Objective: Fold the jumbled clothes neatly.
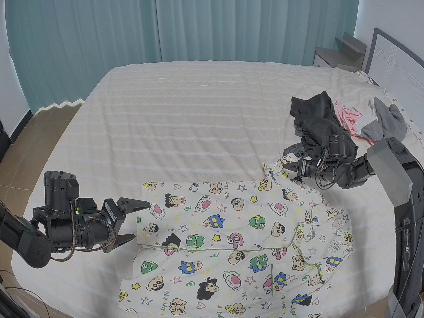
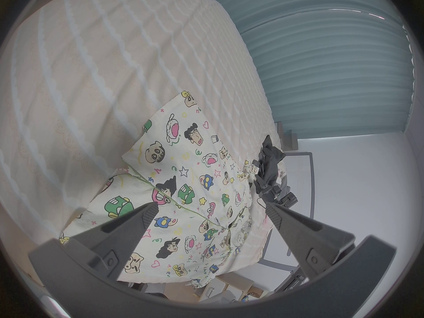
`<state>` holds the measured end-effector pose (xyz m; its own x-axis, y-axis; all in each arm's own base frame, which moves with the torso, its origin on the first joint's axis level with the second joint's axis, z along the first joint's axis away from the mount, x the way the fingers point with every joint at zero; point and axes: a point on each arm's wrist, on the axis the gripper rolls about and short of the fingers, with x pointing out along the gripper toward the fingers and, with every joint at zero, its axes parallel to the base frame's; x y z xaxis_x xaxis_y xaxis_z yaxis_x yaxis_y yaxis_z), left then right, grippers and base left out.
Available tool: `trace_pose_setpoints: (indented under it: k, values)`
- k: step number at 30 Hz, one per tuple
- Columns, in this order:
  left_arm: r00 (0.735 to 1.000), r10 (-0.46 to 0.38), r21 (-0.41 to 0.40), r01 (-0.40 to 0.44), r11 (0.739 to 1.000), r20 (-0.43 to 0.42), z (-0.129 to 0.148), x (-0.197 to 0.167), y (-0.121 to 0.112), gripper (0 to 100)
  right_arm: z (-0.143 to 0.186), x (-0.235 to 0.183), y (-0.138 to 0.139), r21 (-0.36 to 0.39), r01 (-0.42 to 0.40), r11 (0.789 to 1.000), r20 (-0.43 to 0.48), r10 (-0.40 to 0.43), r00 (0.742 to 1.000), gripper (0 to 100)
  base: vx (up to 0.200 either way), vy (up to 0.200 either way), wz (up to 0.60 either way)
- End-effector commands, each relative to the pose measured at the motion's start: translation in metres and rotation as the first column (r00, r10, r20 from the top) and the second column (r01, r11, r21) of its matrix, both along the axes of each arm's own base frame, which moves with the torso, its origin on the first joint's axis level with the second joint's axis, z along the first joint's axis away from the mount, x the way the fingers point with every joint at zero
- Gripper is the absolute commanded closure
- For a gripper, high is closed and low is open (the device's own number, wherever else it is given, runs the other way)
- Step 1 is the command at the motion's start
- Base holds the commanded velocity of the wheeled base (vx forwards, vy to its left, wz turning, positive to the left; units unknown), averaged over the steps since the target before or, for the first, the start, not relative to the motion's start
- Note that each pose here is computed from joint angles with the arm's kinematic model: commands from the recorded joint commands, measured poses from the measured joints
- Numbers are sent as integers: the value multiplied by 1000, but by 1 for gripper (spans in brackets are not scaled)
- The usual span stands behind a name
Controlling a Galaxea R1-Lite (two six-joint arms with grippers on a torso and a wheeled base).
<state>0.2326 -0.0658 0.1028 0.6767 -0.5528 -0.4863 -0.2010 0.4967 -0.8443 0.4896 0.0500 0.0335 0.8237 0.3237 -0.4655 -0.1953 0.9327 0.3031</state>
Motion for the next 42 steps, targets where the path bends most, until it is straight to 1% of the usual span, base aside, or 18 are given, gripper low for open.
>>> trace_pose_setpoints:
  k: [1, 4, 5, 14, 20, 22, 25, 29, 37, 38, 42]
  values:
    - [1000, 0, 1, 0, 1000, -3, -1, 0, 0, 0, -14, 7, 2, -3, 0, 1000, -12, 0, 1000, 0, 0, 0, 0]
    - [1000, 0, 1, 0, 1000, -3, -1, 0, 0, 0, -18, 7, 2, -3, -1, 1000, -25, 1, 1000, 0, 0, 0, 0]
    - [1000, 0, 1, 0, 1000, -4, -1, 0, 0, 0, -19, 7, 2, -3, -1, 1000, -25, 1, 1000, 100, 0, 0, 0]
    - [1000, 0, 1, 0, 1000, -4, -1, 0, 0, 0, -15, 10, -1, 7, 11, 1000, -5, -11, 1000, 100, 0, 0, 0]
    - [1000, 0, 1, 0, 1000, -4, -1, 0, 0, 0, 5, 10, -4, 52, 34, 998, 26, -36, 999, 100, 0, 0, 0]
    - [1000, 1, 2, -1, 1000, -4, -1, 0, 0, 0, 11, 13, -6, 62, 44, 997, 52, -47, 998, 100, 0, 0, 0]
    - [1000, 1, 2, -1, 1000, -4, -1, 0, 0, 0, 15, 15, -7, 61, 52, 997, 69, -56, 996, 100, 0, 0, 0]
    - [1000, 1, 2, -1, 1000, -4, -1, 0, 0, 0, 16, 20, -8, 51, 85, 995, 90, -89, 992, 100, 0, 0, 0]
    - [1000, 0, 1, 0, 1000, -6, -1, 1, 0, 0, 14, 22, -8, 51, 86, 995, 111, -91, 990, 100, 0, 0, 0]
    - [1000, 0, 1, 0, 1000, -6, -1, 1, 0, 0, 14, 22, -8, 51, 86, 995, 111, -91, 990, 0, 0, 0, 0]
    - [1000, 0, 2, 0, 1000, -9, -2, 1, 0, 0, 14, 21, -11, 41, 113, 993, 110, -117, 987, 0, 0, 0, 0]
